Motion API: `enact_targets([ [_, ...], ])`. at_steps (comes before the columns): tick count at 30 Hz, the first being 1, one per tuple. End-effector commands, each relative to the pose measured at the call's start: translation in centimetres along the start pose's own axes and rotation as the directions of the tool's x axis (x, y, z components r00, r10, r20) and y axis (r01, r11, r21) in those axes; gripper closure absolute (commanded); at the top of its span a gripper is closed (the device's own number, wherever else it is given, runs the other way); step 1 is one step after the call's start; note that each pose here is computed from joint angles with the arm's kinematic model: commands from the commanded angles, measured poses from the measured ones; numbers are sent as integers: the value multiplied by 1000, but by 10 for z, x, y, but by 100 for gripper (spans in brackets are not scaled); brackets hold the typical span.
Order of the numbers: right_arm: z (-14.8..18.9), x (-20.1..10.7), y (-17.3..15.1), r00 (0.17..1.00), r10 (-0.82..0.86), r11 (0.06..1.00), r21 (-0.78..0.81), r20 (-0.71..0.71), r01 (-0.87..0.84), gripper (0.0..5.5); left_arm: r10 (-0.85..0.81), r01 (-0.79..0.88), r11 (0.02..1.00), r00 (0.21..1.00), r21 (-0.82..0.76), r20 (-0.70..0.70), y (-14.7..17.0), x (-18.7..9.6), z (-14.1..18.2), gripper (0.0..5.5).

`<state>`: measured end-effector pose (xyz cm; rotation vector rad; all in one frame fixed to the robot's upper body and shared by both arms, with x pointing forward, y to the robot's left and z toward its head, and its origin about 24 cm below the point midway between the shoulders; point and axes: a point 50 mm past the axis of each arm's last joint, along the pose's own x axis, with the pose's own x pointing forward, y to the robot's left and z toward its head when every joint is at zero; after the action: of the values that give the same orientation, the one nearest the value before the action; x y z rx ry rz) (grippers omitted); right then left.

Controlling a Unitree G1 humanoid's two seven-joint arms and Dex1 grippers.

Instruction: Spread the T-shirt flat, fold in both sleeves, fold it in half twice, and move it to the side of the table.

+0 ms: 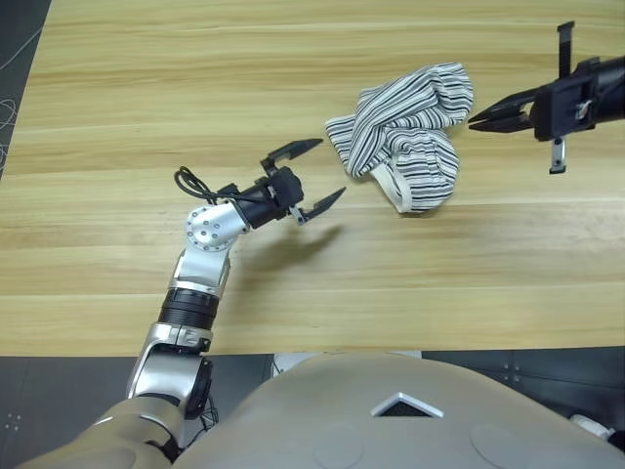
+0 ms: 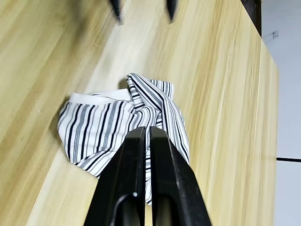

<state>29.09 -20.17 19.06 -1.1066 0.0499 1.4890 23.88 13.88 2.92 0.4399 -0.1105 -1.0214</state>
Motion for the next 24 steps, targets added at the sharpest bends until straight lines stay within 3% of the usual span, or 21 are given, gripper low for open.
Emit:
enact_targets([
  [1, 28, -16, -26, 995, -23, 999, -31, 98, 26, 536, -49, 49, 998, 999, 26, 8, -8, 15, -1, 142],
  [7, 34, -26, -61, 971, -211, 975, -52, 112, 218, 536, -87, 89, 996, 994, -14, 68, -22, 23, 4, 142],
  [10, 23, -20, -64, 964, -255, 966, -19, 71, 257, 536, -83, 84, 996, 996, -19, 43, -31, 24, -2, 142],
  [13, -2, -6, -36, 986, -167, 983, 80, 0, 166, 506, -70, 72, 996, 996, -44, 50, -34, 24, -3, 142],
  [19, -49, -10, 51, 991, 102, 937, 342, -89, -66, 375, -42, 43, 999, 998, -15, 52, -25, 14, 2, 142],
  [24, -56, 8, 78, 992, 121, 904, 418, -44, -92, 270, -23, 23, 1000, 999, -6, 34, -22, 0, 2, 142],
])
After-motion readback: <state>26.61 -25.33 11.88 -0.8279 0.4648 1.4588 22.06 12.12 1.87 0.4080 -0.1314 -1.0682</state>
